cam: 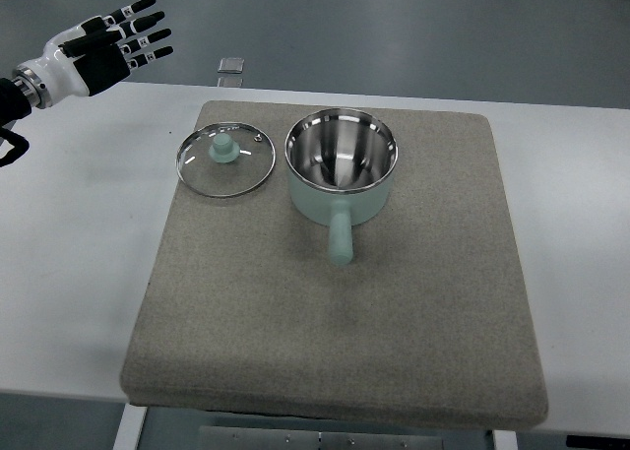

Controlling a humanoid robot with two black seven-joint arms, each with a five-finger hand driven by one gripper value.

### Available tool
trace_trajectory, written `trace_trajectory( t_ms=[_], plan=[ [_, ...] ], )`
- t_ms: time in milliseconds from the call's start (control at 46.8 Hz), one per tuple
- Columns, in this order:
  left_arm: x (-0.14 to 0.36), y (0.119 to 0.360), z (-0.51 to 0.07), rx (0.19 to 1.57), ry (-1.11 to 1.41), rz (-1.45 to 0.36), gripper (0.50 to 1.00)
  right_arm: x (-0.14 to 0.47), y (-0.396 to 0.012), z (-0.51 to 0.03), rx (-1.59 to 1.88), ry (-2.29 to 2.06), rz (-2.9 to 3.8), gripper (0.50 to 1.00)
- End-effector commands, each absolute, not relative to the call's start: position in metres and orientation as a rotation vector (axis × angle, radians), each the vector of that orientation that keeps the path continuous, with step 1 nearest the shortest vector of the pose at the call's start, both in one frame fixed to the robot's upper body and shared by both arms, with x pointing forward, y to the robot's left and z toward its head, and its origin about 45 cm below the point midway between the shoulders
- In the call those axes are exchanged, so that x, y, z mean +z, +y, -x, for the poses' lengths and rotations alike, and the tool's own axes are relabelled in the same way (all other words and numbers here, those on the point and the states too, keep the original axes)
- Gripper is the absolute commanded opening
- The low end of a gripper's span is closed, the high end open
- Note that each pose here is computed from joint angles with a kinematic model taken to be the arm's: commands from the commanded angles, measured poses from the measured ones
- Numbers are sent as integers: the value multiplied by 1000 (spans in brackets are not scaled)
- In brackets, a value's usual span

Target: Place lid left of pot with left hand

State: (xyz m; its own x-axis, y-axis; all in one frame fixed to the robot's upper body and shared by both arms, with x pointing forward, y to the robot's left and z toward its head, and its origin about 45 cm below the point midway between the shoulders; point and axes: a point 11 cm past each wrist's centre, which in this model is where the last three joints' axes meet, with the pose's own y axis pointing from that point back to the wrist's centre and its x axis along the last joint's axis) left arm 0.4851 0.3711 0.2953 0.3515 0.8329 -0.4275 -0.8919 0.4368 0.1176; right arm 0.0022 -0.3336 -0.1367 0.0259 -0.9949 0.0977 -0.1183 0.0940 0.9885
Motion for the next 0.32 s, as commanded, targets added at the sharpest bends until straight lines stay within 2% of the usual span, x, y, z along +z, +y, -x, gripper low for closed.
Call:
trace_trajectory(
  t_ms=[0, 299],
  plan=[
    [296, 374, -485, 1126, 463, 149, 994, -137, -331, 0, -1062, -1306, -1242, 924],
    [295, 377, -484, 1133, 462, 146, 996, -137, -330, 3, -1067, -1296, -1242, 924]
  ],
)
